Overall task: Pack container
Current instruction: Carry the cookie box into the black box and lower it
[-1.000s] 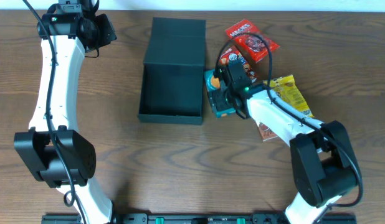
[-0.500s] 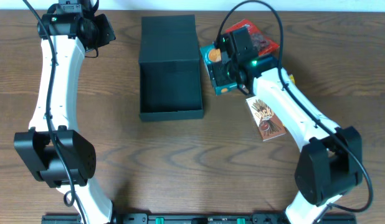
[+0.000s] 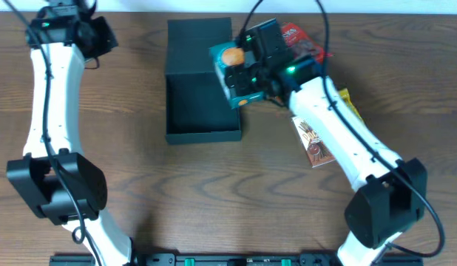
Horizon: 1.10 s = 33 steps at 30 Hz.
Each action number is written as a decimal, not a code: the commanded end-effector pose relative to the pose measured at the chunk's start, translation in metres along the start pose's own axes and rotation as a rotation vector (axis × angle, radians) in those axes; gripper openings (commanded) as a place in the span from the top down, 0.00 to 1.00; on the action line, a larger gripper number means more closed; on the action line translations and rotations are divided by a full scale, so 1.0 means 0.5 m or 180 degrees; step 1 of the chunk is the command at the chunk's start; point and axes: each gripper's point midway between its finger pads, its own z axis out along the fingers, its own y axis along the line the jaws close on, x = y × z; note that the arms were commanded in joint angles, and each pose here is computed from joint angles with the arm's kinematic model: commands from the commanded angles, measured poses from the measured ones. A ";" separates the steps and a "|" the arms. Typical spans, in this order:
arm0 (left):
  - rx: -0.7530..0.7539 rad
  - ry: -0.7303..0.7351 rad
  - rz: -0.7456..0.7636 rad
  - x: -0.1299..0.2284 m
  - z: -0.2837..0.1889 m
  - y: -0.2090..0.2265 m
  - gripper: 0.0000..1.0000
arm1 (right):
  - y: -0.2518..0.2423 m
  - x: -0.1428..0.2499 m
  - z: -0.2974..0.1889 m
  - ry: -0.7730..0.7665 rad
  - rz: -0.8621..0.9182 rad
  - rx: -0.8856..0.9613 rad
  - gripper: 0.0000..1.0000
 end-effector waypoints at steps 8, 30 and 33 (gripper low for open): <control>-0.0209 -0.0028 -0.0399 -0.027 0.013 0.116 0.89 | 0.117 0.057 0.056 0.0202 0.0607 -0.0032 0.36; -0.0139 -0.0006 -0.0450 -0.029 0.013 0.123 0.89 | 0.110 0.028 0.103 -0.0118 0.0660 0.0208 0.01; -0.0138 -0.0005 -0.0450 -0.028 0.013 0.123 0.89 | 0.157 0.006 0.102 -0.0193 0.0256 -0.0181 0.01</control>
